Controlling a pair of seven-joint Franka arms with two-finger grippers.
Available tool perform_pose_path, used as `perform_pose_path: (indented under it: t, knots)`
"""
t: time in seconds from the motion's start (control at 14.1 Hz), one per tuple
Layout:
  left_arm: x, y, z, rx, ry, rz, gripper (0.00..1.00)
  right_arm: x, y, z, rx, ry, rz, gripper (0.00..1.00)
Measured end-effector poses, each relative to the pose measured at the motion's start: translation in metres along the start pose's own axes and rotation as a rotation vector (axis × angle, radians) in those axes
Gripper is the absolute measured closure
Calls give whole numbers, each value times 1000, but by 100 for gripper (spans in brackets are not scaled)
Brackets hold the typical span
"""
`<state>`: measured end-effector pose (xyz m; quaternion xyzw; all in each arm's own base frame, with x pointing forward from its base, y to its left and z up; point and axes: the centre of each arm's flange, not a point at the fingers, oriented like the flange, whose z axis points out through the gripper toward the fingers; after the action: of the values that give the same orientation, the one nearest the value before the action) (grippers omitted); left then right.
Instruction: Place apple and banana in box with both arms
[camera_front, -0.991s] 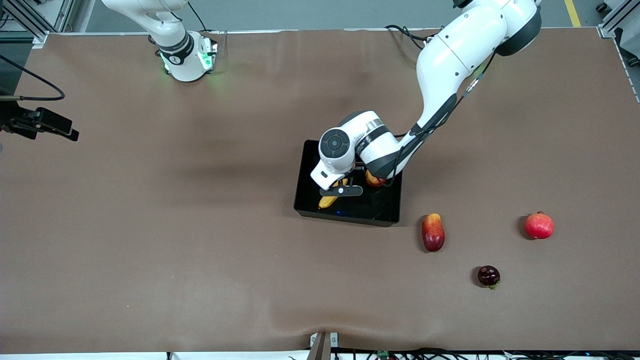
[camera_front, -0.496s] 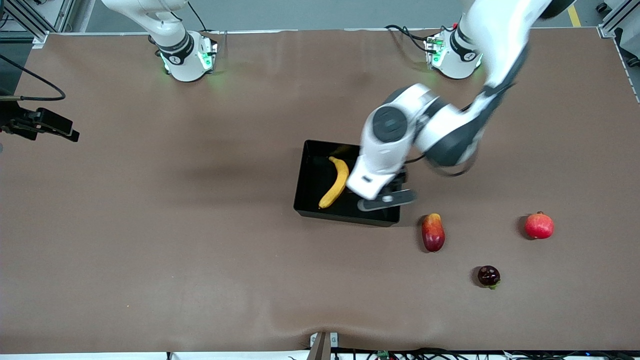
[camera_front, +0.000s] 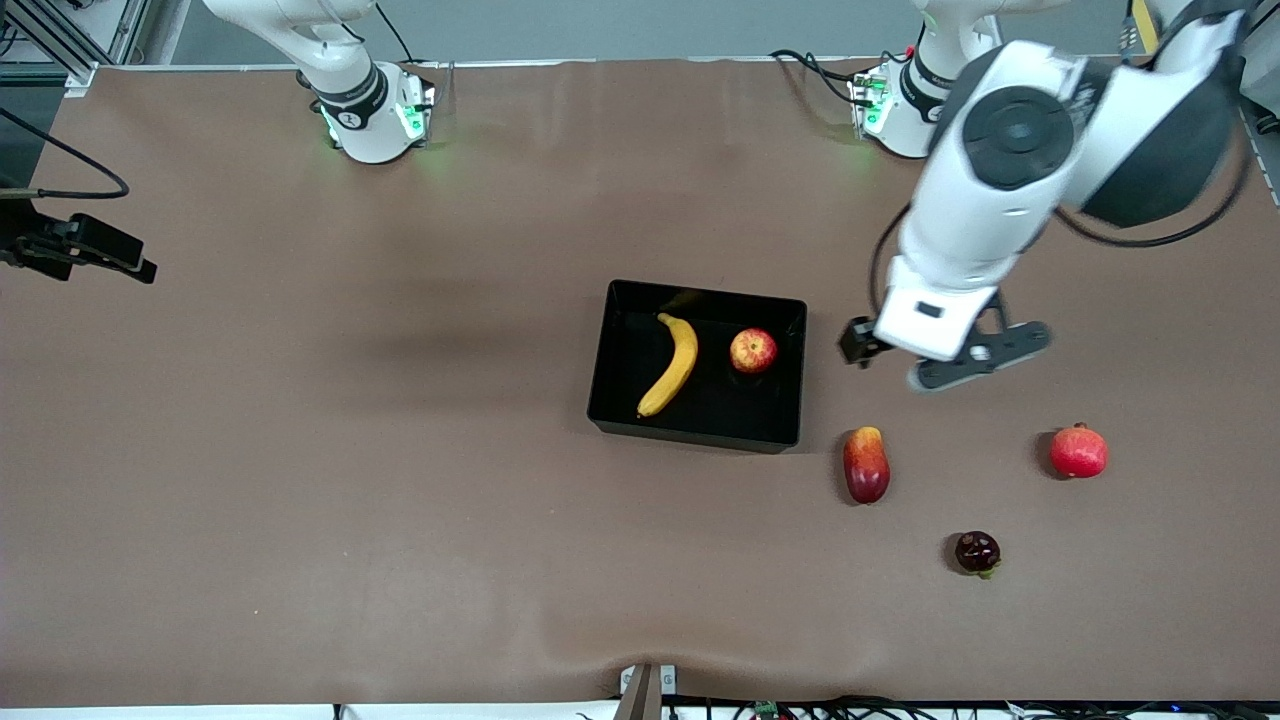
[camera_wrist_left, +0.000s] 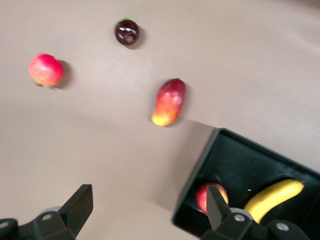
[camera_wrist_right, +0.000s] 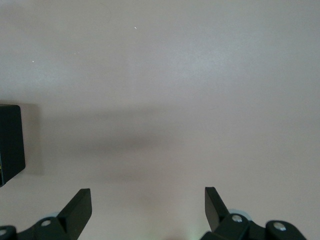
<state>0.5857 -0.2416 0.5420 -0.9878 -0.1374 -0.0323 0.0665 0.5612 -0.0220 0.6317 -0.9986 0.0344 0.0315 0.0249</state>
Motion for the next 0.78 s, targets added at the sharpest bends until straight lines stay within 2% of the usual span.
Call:
perform_pose_path:
  t: [0.42,0.78]
  knots:
    - [-3,-66,-47,78,-4,72,0,0,-4,0,0,-1,-7,0]
    - [16,-138,-63,-3,-57,114,0,0,-4,0,0,-1,-7,0]
